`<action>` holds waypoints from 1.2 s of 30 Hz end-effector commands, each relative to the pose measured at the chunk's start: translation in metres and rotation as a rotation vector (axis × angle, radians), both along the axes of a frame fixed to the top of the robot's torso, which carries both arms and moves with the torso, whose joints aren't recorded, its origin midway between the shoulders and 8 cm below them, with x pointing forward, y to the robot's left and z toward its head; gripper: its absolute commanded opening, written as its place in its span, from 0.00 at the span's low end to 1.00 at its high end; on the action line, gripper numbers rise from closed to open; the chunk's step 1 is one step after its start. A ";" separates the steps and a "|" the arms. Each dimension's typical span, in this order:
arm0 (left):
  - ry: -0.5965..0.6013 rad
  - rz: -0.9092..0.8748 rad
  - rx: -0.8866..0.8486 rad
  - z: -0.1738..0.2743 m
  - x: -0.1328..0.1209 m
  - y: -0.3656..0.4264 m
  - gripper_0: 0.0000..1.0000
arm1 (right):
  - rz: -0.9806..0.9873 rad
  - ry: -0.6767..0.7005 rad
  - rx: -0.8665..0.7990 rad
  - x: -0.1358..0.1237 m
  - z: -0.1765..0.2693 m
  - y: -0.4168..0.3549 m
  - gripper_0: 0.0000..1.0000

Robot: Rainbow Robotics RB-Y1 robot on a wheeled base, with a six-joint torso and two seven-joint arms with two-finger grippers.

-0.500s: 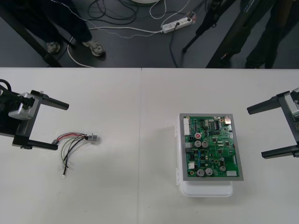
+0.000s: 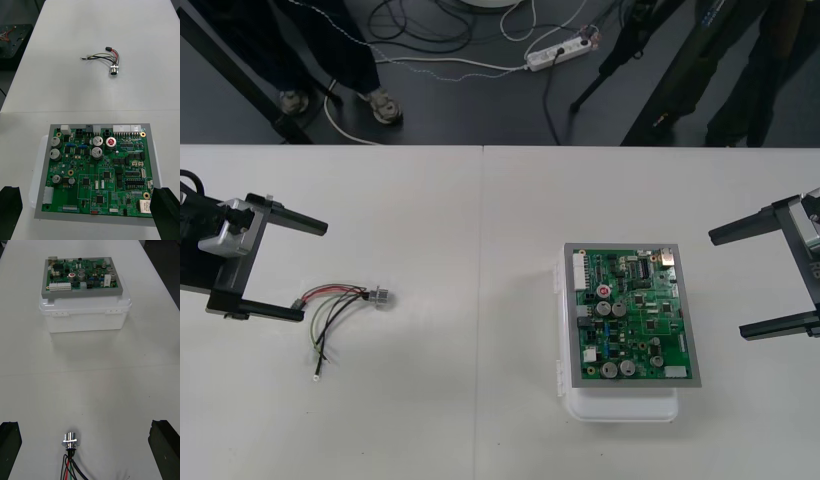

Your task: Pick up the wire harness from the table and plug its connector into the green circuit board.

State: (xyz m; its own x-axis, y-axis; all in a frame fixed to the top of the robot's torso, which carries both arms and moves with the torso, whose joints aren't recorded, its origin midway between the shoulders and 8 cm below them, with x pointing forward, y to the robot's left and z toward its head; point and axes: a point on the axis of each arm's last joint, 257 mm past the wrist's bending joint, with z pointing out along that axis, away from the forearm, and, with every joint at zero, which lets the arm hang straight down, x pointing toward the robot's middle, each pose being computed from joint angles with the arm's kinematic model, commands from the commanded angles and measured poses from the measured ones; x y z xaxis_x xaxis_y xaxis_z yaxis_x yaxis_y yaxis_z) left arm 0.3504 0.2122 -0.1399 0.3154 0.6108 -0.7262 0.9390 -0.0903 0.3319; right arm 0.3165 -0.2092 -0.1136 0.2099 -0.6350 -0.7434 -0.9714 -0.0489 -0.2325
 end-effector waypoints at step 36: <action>0.054 0.034 0.051 0.000 -0.007 0.016 1.00 | -0.003 -0.060 -0.002 0.010 0.016 -0.002 1.00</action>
